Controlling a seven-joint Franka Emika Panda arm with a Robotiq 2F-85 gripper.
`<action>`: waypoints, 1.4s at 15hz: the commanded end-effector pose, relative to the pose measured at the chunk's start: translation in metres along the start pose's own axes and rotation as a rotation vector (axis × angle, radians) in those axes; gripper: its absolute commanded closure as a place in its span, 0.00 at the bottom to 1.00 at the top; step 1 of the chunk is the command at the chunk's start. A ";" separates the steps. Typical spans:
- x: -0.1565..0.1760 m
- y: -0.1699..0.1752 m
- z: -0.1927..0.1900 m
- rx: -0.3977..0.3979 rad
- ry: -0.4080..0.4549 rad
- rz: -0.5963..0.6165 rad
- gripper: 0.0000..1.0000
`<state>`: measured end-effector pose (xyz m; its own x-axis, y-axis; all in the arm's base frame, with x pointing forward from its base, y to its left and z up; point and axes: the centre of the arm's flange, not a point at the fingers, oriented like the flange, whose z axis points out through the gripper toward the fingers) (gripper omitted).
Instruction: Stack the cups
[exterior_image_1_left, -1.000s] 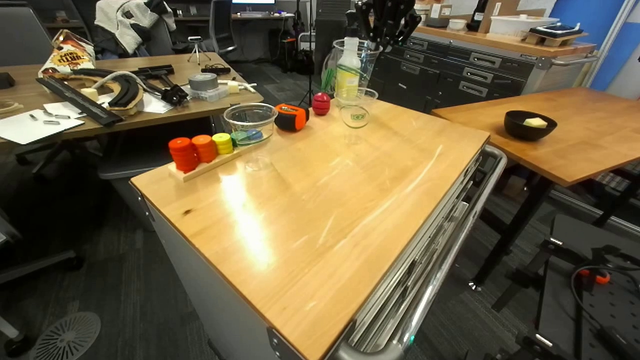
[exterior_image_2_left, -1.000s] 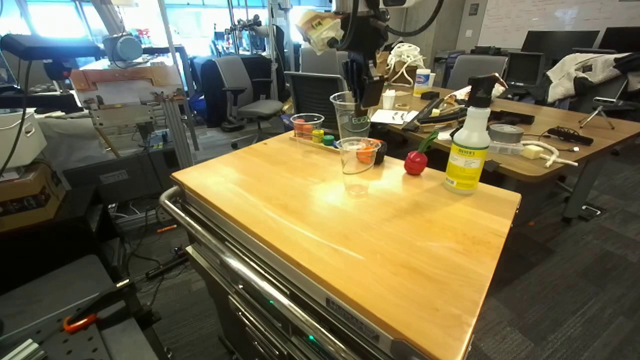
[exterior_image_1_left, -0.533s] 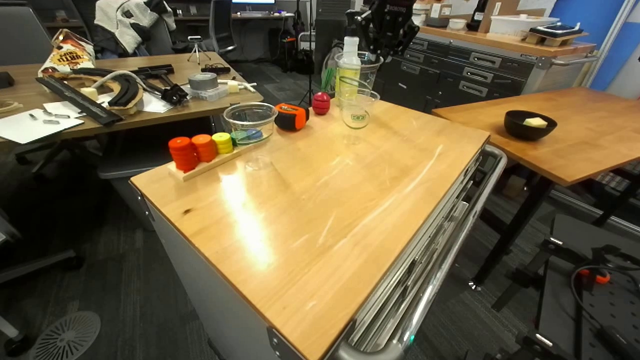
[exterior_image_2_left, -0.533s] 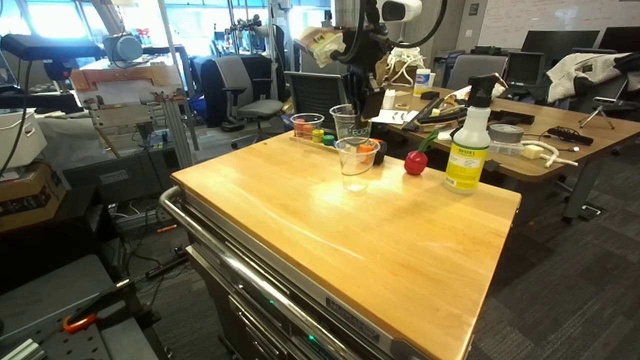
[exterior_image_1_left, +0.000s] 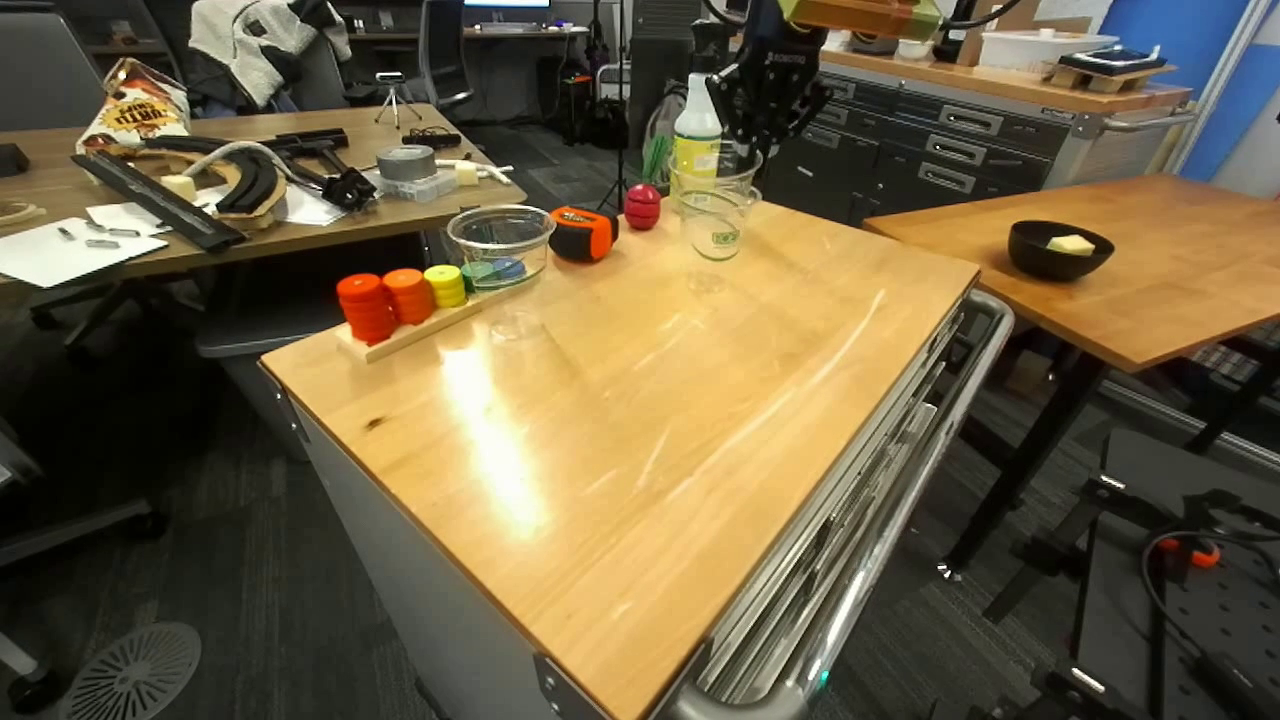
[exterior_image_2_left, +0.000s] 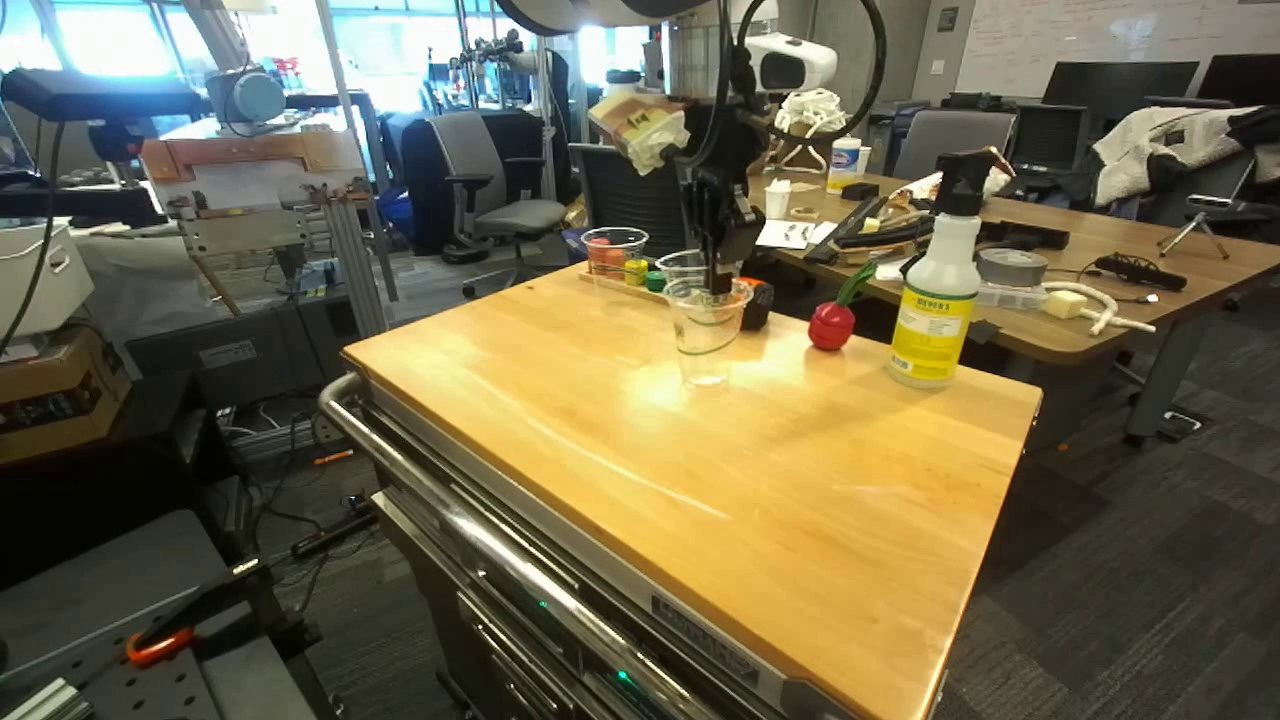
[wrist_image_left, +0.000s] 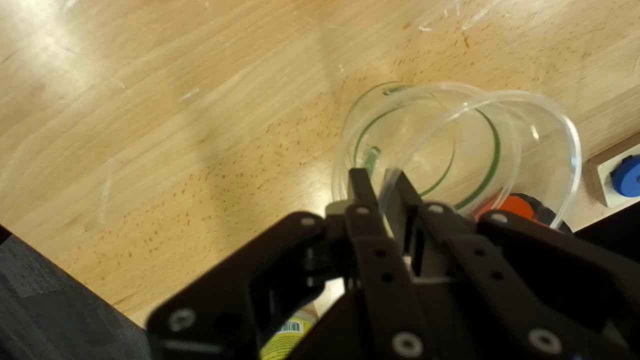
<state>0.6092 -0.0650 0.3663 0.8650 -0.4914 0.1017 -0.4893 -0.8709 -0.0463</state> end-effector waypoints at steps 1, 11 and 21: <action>0.000 0.004 -0.007 0.018 0.038 0.017 0.54; -0.002 0.005 -0.026 0.010 0.082 0.006 0.00; -0.021 0.009 0.013 -0.028 -0.015 -0.058 0.00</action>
<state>0.5941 -0.0648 0.3544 0.8790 -0.4665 0.0990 -0.4663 -0.8842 -0.0270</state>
